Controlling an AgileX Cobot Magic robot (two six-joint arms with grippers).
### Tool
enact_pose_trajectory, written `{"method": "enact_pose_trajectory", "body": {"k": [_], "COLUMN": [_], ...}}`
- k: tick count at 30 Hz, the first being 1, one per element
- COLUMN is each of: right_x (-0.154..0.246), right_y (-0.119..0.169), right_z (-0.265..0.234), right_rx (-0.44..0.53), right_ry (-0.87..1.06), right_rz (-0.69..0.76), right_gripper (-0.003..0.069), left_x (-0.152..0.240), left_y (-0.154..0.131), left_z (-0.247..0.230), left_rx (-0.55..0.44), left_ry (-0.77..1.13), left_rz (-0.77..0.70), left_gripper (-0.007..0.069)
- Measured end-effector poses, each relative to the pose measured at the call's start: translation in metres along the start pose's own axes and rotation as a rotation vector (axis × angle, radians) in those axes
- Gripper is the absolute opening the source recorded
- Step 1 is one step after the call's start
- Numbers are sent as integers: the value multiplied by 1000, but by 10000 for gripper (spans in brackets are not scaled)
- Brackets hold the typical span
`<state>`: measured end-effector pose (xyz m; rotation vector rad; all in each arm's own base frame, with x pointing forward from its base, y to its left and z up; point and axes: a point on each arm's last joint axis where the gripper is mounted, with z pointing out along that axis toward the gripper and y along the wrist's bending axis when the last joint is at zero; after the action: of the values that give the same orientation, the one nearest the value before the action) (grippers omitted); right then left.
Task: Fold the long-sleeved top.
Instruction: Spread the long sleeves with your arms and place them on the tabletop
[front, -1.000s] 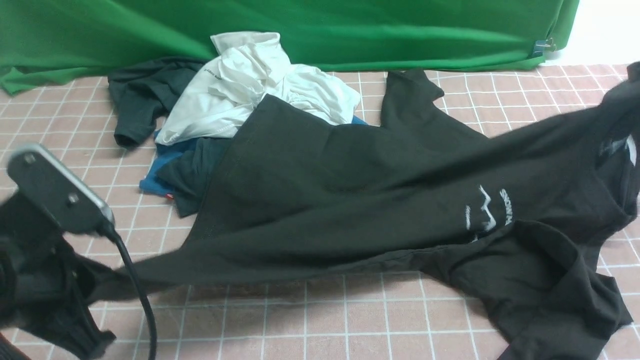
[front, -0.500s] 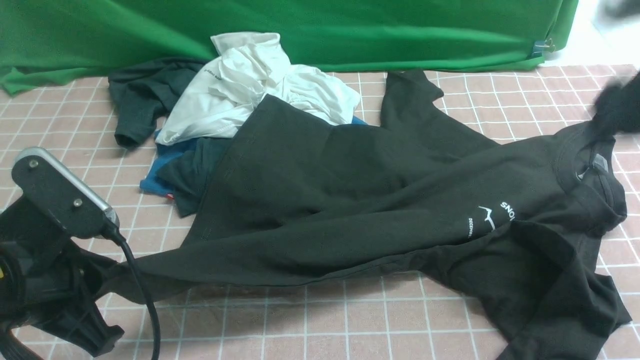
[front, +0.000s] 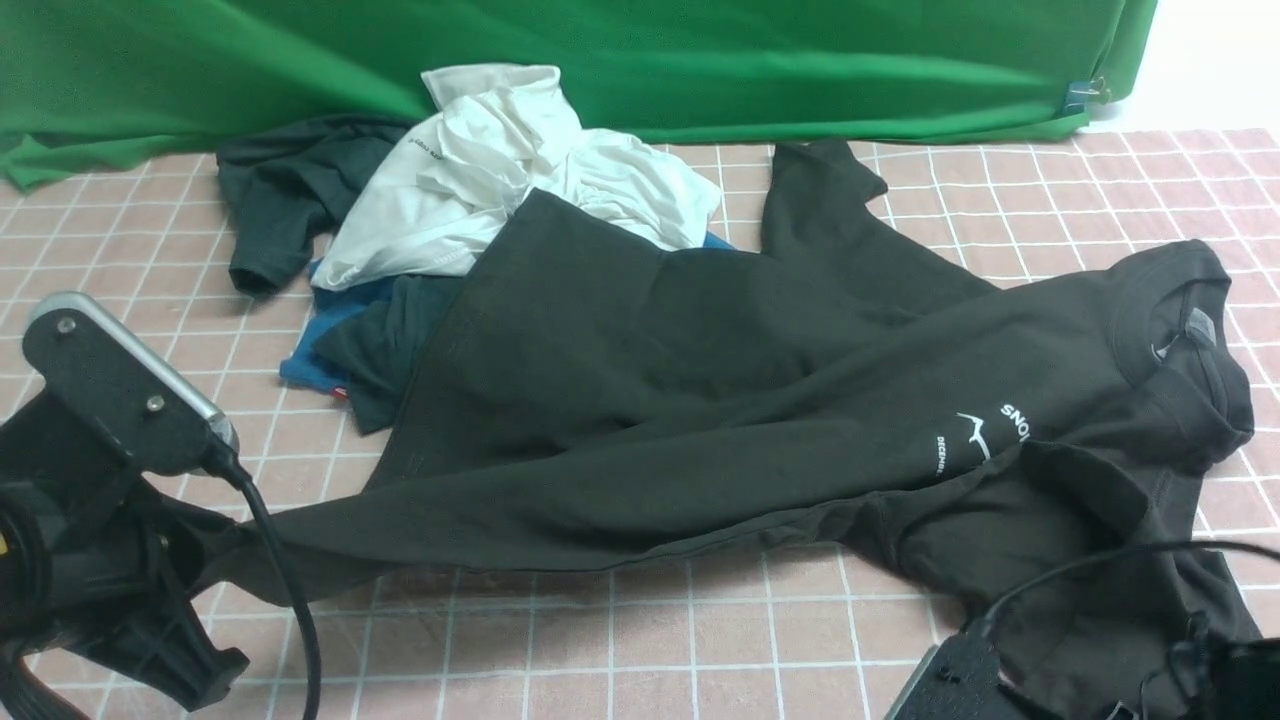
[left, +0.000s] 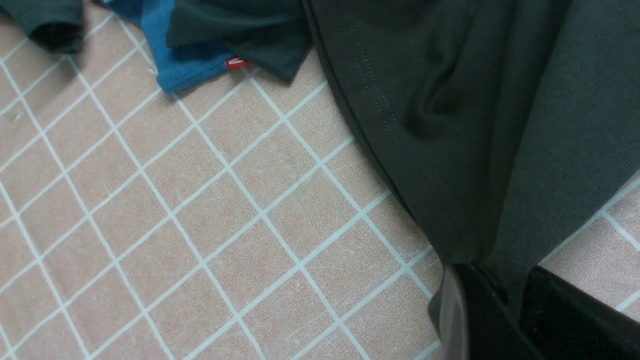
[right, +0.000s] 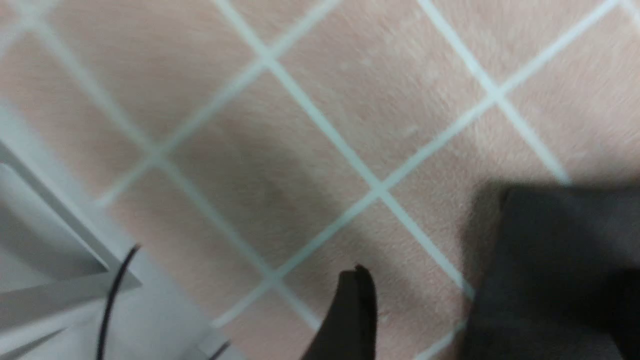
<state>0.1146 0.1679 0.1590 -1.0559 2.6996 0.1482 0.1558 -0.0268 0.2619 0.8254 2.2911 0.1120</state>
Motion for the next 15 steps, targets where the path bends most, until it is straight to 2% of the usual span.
{"method": "enact_pose_trajectory", "body": {"k": [7, 15], "right_x": [-7, -7], "right_y": [-8, -13], "right_z": [13, 12], "right_rx": [28, 43], "right_ry": [61, 71], "right_rz": [65, 60], "right_gripper": [630, 456], "left_x": [0, 2], "left_y": [0, -1], "left_z": [0, 0], "left_rx": [0, 14], "left_ry": [0, 20], "left_rz": [0, 0], "left_gripper": [13, 13]}}
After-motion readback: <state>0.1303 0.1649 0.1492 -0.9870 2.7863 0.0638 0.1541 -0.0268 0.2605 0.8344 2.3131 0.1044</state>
